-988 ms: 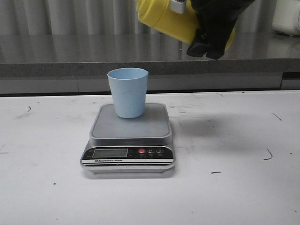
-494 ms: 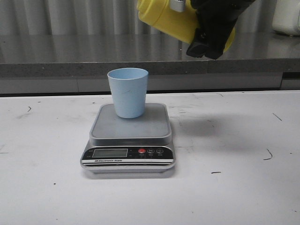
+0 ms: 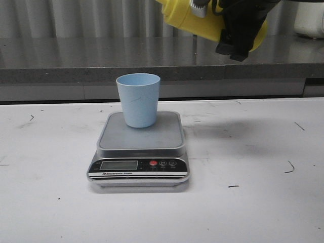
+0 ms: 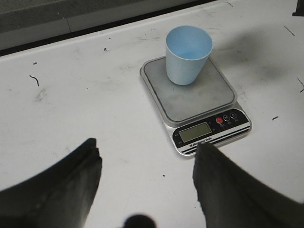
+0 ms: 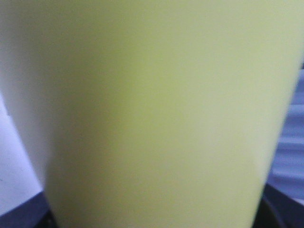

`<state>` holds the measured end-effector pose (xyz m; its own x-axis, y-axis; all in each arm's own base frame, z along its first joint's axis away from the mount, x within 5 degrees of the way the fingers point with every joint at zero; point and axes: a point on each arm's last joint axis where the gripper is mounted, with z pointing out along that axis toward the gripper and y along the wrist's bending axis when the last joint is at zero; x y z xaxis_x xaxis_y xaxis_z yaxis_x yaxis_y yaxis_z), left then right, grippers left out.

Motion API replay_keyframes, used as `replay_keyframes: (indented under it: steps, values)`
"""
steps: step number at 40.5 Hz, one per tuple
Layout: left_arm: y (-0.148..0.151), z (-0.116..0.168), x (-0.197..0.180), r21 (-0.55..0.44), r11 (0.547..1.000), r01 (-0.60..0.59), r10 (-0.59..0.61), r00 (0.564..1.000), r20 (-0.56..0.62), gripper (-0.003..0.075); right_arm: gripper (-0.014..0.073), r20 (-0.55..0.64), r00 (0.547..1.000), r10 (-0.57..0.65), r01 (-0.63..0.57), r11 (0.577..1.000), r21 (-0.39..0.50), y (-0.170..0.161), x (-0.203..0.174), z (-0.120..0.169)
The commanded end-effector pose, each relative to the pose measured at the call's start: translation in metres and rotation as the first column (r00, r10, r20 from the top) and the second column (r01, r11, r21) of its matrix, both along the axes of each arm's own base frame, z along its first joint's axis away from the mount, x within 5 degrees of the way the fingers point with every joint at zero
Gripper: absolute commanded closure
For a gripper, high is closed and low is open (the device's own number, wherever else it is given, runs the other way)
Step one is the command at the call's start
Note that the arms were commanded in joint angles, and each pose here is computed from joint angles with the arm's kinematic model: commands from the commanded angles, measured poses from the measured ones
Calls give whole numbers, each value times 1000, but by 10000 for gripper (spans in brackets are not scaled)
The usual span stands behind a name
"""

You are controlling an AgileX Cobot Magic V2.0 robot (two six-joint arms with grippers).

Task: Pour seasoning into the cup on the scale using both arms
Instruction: 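Tilt the bottle nozzle down over the cup with the right gripper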

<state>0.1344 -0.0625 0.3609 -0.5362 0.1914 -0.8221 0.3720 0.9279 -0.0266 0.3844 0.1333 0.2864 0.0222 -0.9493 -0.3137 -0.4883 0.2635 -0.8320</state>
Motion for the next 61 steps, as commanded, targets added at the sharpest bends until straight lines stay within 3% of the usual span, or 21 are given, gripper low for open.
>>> replay_keyframes:
  steps: [1, 9, 18, 30, 41, 58, 61]
  values:
    - [-2, 13, 2, -44, 999, 12, -8, 996, 85, 299, 234, 182, 979, 93, -89, 996, -29, 11, -3, 38]
    - [-2, 13, 2, -44, 999, 12, -8, 996, 85, 299, 234, 246, 940, 235, -164, 946, -279, 32, -2, 31]
    - [-2, 13, 2, -44, 999, 12, -8, 996, 85, 299, 234, 243, 945, 220, -133, 935, -330, 30, 2, 24]
    - [-2, 13, 2, -44, 999, 12, -8, 996, 85, 299, 234, 253, 934, 253, -87, 846, -527, 24, 5, 25]
    - [-2, 13, 2, -44, 999, 12, -8, 996, 85, 299, 234, 279, 942, 186, 2, 829, -559, 16, 7, 27]
    - [-2, 13, 2, -44, 999, 12, -8, 996, 85, 299, 234, 274, 941, 199, -12, 830, -558, 17, 6, 27]
    - [-2, 13, 2, -44, 999, 12, -8, 996, 85, 299, 234, 272, 944, 187, -15, 847, -531, 18, 6, 26]
